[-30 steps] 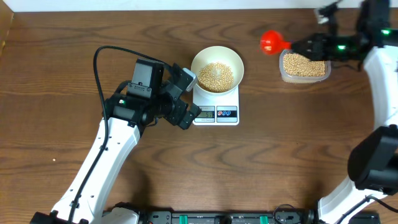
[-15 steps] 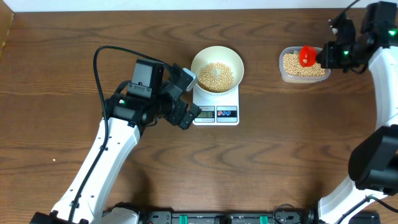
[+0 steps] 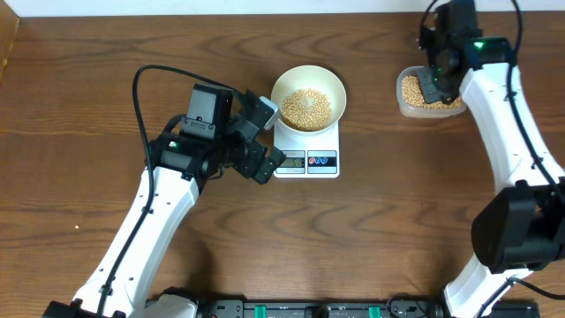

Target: Scoop item into bowl and weigh 50g on scale

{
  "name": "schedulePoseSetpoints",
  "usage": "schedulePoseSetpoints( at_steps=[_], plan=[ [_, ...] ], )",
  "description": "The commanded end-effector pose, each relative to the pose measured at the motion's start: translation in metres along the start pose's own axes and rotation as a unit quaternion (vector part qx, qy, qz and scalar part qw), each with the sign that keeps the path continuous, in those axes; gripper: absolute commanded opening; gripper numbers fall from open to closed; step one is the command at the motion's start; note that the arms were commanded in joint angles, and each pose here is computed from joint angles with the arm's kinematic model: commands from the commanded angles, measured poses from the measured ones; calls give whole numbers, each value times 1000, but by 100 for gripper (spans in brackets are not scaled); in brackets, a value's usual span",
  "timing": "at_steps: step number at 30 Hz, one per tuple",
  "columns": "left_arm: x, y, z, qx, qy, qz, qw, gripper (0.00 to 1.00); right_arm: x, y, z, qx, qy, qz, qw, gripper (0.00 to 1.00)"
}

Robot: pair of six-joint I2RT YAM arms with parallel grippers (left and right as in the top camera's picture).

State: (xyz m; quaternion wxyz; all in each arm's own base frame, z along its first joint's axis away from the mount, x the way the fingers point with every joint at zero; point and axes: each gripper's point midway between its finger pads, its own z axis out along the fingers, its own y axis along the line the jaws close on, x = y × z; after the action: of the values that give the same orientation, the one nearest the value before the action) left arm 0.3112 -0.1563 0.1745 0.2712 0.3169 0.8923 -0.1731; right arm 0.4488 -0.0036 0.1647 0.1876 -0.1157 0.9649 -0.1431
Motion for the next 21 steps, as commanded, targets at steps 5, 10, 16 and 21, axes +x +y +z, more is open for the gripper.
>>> schedulePoseSetpoints(
  at_steps=[5, 10, 16, 21],
  plan=[
    [0, 0, 0, 1, 0, -3, 1000, 99, -23, -9, -29, 14, -57, 2, 998, 1],
    [0, 0, 0, 1, 0, -3, 1000, 99, -52, 25, -57, -108, -131, 2, 986, 1],
    [0, 0, 0, 1, 0, -3, 1000, 99, -89, 107, -128, -381, -246, -31, 891, 1],
    [0, 0, 0, 1, 0, -3, 1000, 99, -93, 141, -149, -426, -260, -58, 865, 1]
  ],
)
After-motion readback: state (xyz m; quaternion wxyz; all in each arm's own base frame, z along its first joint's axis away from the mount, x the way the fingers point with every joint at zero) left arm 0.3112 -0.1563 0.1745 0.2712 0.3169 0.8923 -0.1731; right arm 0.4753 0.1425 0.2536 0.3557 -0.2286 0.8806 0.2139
